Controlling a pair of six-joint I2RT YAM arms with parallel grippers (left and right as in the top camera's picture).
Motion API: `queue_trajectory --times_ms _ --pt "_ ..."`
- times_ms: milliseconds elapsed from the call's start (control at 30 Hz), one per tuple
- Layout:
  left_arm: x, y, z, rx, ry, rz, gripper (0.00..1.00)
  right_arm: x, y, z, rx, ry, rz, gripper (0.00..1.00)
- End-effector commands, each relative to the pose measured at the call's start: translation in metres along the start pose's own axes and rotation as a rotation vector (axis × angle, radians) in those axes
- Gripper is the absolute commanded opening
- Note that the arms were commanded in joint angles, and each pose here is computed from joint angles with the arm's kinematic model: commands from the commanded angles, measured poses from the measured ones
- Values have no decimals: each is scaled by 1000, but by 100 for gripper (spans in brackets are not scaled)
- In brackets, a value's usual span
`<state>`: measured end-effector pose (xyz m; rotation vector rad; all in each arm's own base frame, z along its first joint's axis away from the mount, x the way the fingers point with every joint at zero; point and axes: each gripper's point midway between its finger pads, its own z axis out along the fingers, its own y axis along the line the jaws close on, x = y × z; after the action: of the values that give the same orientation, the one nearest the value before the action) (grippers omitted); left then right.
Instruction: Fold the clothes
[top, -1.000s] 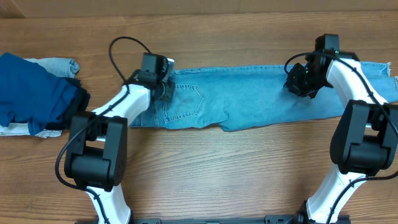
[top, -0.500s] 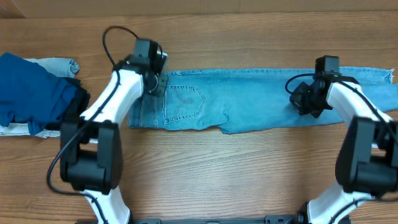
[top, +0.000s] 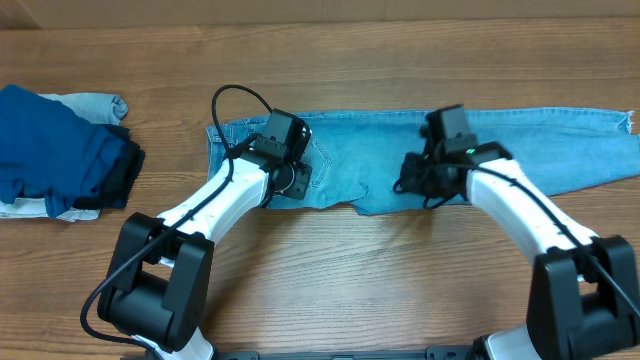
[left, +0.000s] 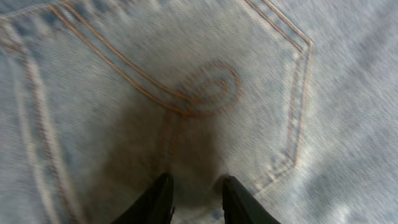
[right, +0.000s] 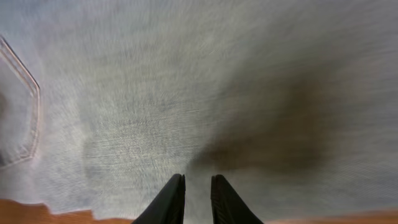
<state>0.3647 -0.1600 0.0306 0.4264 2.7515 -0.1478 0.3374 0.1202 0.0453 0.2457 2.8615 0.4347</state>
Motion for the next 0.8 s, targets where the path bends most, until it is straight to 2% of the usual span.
queue_trajectory --times_ms 0,100,267,400,467,567,667,767 --pt "-3 28 5 -136 -21 -23 30 22 -11 29 22 62 -11 19" --pt "9 61 19 -227 33 -64 30 22 -43 48 147 45 57 18" --pt "35 125 32 -276 124 -197 27 42 -88 36 320 117 157 12" --pt "36 168 23 -299 110 -281 26 48 -95 23 368 127 164 12" --pt "24 180 12 -296 100 -262 24 43 -92 14 358 98 161 12" --pt "-18 178 -24 -284 53 -237 23 19 -70 -22 286 -17 151 11" --pt "-58 158 -71 -243 -14 -204 25 -18 -23 -87 92 -219 115 11" --pt "-78 104 -77 -61 -53 -145 24 -44 -5 -120 8 -383 90 12"
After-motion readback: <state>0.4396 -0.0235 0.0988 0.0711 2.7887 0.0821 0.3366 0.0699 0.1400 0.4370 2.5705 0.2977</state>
